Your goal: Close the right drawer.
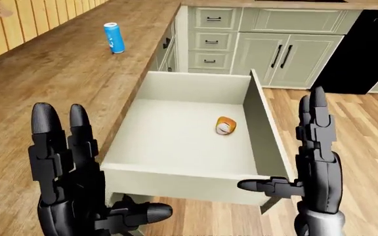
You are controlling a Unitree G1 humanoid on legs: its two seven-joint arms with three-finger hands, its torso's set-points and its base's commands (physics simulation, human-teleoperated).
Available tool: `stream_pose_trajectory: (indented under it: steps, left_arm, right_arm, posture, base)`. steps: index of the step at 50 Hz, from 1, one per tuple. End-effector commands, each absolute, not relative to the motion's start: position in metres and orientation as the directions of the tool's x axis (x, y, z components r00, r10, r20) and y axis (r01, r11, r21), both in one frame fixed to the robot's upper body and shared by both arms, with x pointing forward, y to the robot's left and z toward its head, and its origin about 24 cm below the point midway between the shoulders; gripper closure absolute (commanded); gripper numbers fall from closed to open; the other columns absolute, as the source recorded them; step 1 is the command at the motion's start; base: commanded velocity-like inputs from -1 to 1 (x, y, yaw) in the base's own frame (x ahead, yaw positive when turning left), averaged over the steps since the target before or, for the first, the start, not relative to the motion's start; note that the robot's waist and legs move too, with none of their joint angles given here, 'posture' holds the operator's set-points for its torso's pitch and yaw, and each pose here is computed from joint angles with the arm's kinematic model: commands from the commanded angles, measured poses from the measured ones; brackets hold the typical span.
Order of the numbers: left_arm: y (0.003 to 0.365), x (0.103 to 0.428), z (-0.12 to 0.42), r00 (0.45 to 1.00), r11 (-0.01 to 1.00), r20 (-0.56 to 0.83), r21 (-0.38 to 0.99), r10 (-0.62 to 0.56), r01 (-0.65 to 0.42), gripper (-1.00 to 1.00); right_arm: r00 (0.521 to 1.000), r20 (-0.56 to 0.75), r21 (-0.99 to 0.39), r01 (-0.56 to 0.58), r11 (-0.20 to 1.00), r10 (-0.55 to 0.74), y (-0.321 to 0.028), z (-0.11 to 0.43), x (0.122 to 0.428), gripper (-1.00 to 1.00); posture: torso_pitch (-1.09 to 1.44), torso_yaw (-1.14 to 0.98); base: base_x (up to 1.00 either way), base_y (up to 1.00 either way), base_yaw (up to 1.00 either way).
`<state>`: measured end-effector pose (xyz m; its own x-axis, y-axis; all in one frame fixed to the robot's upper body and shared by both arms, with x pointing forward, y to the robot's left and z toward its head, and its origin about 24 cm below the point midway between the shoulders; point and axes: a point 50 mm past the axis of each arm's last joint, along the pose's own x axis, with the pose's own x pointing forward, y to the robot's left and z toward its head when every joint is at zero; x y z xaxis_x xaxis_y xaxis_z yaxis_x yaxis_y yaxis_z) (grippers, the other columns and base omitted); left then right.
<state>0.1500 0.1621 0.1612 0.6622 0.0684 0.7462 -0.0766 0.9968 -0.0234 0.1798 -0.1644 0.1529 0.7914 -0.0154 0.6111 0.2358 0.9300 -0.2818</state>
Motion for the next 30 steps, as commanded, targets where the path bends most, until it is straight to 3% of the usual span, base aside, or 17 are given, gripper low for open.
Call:
stream_pose_trajectory:
  steps: [1,30]
  left_arm:
    - [0.160,0.145,0.173,0.607,0.998,0.793,-0.021,0.057,-0.066,-1.00]
    - [0.159,0.145,0.175,0.609,0.998,0.792,-0.019,0.055,-0.064,-1.00]
  right_arm:
    - [0.741,0.671,-0.263,0.259,0.929,-0.017,-0.164,0.166,0.175,-1.00]
    - [0.705,0.707,-0.224,0.299,0.928,-0.057,-0.179,0.183,0.167,-1.00]
  posture:
    - [0.00,0.00]
    - [0.00,0.00]
  base:
    - [0.00,0.00,0.00]
    - [0.00,0.00,0.00]
